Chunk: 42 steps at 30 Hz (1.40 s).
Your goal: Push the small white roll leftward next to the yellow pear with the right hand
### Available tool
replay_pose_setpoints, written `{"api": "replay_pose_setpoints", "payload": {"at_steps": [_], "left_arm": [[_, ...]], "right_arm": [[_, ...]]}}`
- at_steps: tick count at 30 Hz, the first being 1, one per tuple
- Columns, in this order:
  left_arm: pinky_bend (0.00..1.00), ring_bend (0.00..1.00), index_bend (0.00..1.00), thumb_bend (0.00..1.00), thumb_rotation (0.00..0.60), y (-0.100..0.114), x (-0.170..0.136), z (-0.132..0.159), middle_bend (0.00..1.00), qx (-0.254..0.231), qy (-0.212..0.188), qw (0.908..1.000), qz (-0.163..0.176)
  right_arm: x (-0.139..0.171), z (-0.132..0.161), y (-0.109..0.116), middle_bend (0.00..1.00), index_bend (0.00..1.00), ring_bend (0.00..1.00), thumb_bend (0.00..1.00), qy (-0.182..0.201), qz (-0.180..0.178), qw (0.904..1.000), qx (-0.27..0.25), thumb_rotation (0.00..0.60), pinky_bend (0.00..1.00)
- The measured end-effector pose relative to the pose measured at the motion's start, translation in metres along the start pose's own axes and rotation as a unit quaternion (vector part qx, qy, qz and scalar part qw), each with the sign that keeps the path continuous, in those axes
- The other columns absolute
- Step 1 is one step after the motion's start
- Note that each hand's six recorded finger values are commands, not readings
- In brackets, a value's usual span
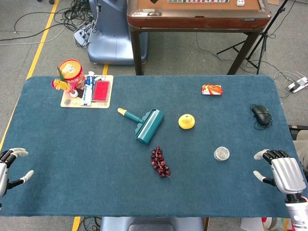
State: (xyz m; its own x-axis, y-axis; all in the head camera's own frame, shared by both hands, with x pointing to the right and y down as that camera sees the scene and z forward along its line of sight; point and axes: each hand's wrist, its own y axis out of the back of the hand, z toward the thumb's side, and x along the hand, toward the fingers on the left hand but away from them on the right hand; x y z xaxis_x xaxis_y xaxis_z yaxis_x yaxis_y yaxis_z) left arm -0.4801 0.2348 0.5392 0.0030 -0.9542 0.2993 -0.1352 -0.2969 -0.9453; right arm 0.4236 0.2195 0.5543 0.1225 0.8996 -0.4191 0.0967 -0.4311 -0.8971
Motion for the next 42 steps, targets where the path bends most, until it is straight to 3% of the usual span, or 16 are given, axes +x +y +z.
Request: {"api": "replay_pose_setpoints", "payload": {"at_steps": [5,9,13,18,21,23,34,42], "left_arm": [[0.51,0.34,0.4,0.13,0.6,0.0,-0.002,0.004,0.35,0.011,-0.004,0.9999,-0.002],[0.51,0.34,0.42,0.13,0.6,-0.001,-0.001,0.006,0.35,0.01,-0.01,0.9999,-0.007],[0.51,0.34,0.42,0.13,0.6,-0.002,0.0,0.007,0.35,0.004,-0.011,0.9999,-0.008],[0.51,0.34,0.43,0.13,0.6,-0.004,-0.001,0.006,0.35,0.008,-0.014,0.9998,-0.014],[0.51,0.34,0.46,0.13,0.6,-0.004,-0.001,0.006,0.35,0.003,-0.013,0.9998,-0.015],[0.51,0.34,0.46,0.13,0.6,-0.005,-0.002,0.006,0.35,0.005,-0.013,0.9998,-0.017],[0.52,0.34,0.48,0.13,0.6,-0.004,-0.005,0.0,0.36,0.001,0.002,0.9998,-0.019],[0.52,0.35,0.5,0.13,0.6,-0.003,-0.006,-0.001,0.42,-0.005,0.0,0.9999,-0.016]], "right_arm": [[0.0,0.005,-0.003,0.48,0.48,0.43,0.01,0.006,0.005,1.0,0.002,0.6,0.43],[-0.001,0.002,-0.003,0.5,0.51,0.44,0.0,0.004,-0.001,1.0,0.004,0.6,0.62],[-0.004,-0.001,-0.006,0.68,0.71,0.62,0.0,-0.002,-0.013,0.9998,0.018,0.6,0.84],[-0.013,-0.009,-0.014,0.91,0.95,0.85,0.0,-0.011,-0.007,0.9982,0.059,0.6,0.99],[-0.026,-0.012,-0.019,0.99,1.0,0.97,0.0,-0.014,-0.002,0.9967,0.08,0.6,1.0],[-0.037,-0.012,-0.022,1.0,1.0,1.0,0.0,-0.014,0.0,0.9958,0.09,0.6,1.0],[-0.071,-0.014,-0.055,1.0,1.0,1.0,0.0,-0.015,0.036,0.9931,0.11,0.6,1.0],[-0.081,-0.007,-0.081,1.0,1.0,1.0,0.0,-0.016,0.065,0.9911,0.115,0.6,1.0]]}}
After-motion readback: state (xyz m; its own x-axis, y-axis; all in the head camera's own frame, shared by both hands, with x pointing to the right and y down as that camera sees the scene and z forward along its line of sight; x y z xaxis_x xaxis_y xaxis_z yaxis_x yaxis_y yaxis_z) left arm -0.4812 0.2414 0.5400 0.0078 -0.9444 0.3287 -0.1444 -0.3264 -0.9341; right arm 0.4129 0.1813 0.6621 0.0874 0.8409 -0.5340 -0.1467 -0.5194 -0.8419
